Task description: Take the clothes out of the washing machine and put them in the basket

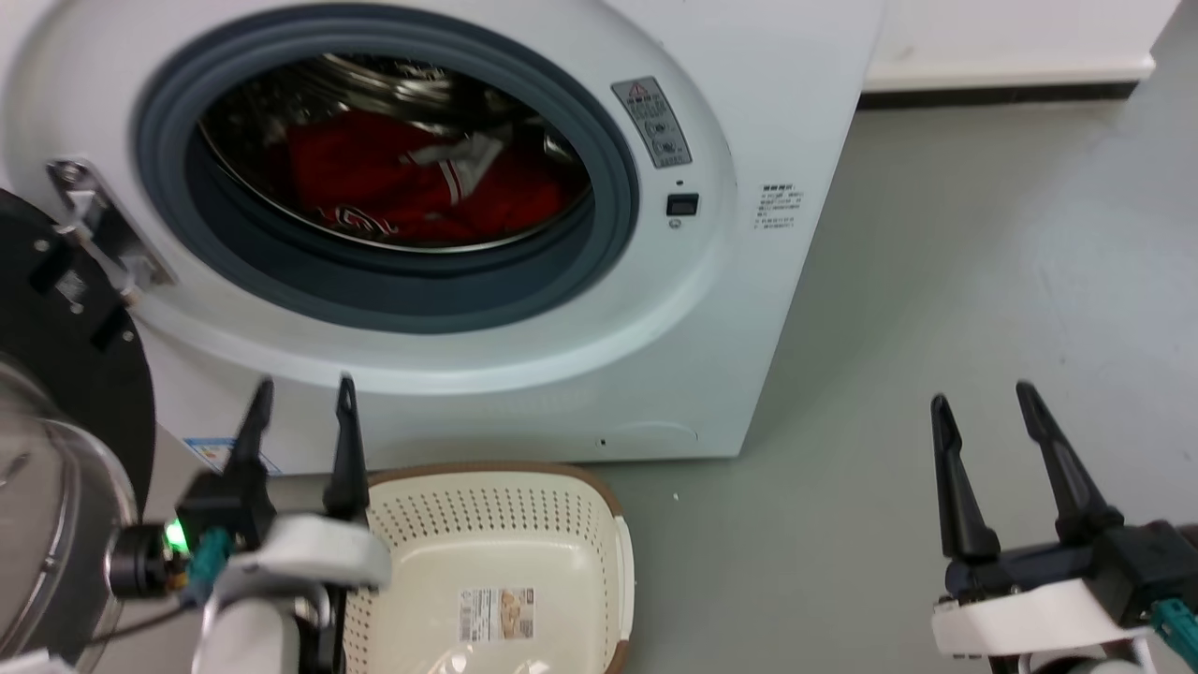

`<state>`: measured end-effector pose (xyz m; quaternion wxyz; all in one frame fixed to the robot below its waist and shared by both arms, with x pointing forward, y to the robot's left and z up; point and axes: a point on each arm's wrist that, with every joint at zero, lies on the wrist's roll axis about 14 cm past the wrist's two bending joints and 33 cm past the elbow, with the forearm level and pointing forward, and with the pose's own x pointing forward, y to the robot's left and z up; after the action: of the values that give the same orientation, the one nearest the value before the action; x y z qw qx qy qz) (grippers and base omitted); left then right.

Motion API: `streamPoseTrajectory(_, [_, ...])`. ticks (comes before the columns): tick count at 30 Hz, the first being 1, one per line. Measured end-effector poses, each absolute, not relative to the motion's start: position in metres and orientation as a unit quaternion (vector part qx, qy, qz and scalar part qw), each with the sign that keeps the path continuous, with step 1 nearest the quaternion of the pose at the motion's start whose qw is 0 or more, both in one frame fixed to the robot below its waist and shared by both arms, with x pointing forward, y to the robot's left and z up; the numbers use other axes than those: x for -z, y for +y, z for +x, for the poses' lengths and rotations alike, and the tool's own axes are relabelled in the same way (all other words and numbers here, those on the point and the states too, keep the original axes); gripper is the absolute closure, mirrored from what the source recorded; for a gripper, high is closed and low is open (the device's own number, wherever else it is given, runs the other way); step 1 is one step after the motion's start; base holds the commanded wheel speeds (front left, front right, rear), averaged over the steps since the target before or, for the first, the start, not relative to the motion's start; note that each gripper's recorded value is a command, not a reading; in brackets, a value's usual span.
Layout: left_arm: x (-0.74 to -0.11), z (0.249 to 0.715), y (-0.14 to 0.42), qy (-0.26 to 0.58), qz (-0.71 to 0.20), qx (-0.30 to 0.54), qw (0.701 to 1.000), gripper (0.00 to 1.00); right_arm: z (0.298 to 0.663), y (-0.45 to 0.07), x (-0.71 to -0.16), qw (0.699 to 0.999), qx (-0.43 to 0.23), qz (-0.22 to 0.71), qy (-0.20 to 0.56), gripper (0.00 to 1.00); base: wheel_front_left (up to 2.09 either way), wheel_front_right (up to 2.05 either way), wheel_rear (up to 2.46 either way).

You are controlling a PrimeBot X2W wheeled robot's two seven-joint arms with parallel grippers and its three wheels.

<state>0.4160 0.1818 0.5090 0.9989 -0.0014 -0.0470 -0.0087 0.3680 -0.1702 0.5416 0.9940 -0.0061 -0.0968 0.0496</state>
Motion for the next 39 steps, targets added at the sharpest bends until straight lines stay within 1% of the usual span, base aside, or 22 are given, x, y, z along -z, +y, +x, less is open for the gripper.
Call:
streamPoseTrajectory(7, [-0.516, 0.506, 0.184, -0.060, 0.029, 0.032, 0.997, 0.00, 0.405, -0.173, -0.541, 0.993, -0.048, 0.000, -0.104, 0.00, 0.00, 0.00, 0.00])
streamPoseTrajectory(14, [-0.519, 0.608, 0.180, -0.081, 0.061, 0.056, 0.993, 0.00, 0.439, -0.189, -0.521, 0.996, -0.027, 0.006, -0.088, 0.00, 0.00, 0.00, 0.00])
streamPoseTrajectory(20, [-0.487, 0.680, 0.171, -0.058, 0.073, 0.067, 0.993, 0.00, 0.461, -0.205, -0.497, 0.997, -0.007, 0.010, -0.070, 0.00, 0.00, 0.00, 0.00])
streamPoseTrajectory(26, [-0.445, 0.735, 0.161, -0.010, 0.074, 0.072, 0.995, 0.00, 0.474, -0.218, -0.473, 0.999, 0.008, 0.010, -0.049, 0.00, 0.00, 0.00, 0.00])
streamPoseTrajectory(30, [-0.410, 0.761, 0.158, 0.051, 0.102, 0.081, 0.990, 0.00, 0.479, -0.224, -0.459, 0.999, 0.014, 0.005, -0.037, 0.00, 0.00, 0.00, 0.00])
streamPoseTrajectory(33, [-0.382, 0.774, 0.157, 0.113, 0.109, 0.082, 0.984, 0.00, 0.482, -0.227, -0.447, 1.000, 0.018, 0.001, -0.025, 0.00, 0.00, 0.00, 0.00])
streamPoseTrajectory(35, [-0.365, 0.780, 0.159, 0.151, 0.131, 0.083, 0.976, 0.00, 0.485, -0.228, -0.440, 1.000, 0.017, -0.001, -0.020, 0.00, 0.00, 0.00, 0.00])
streamPoseTrajectory(39, [-0.338, 0.786, 0.172, 0.224, 0.111, 0.063, 0.966, 0.00, 0.488, -0.227, -0.428, 1.000, 0.015, -0.003, -0.008, 0.00, 0.00, 0.00, 0.00])
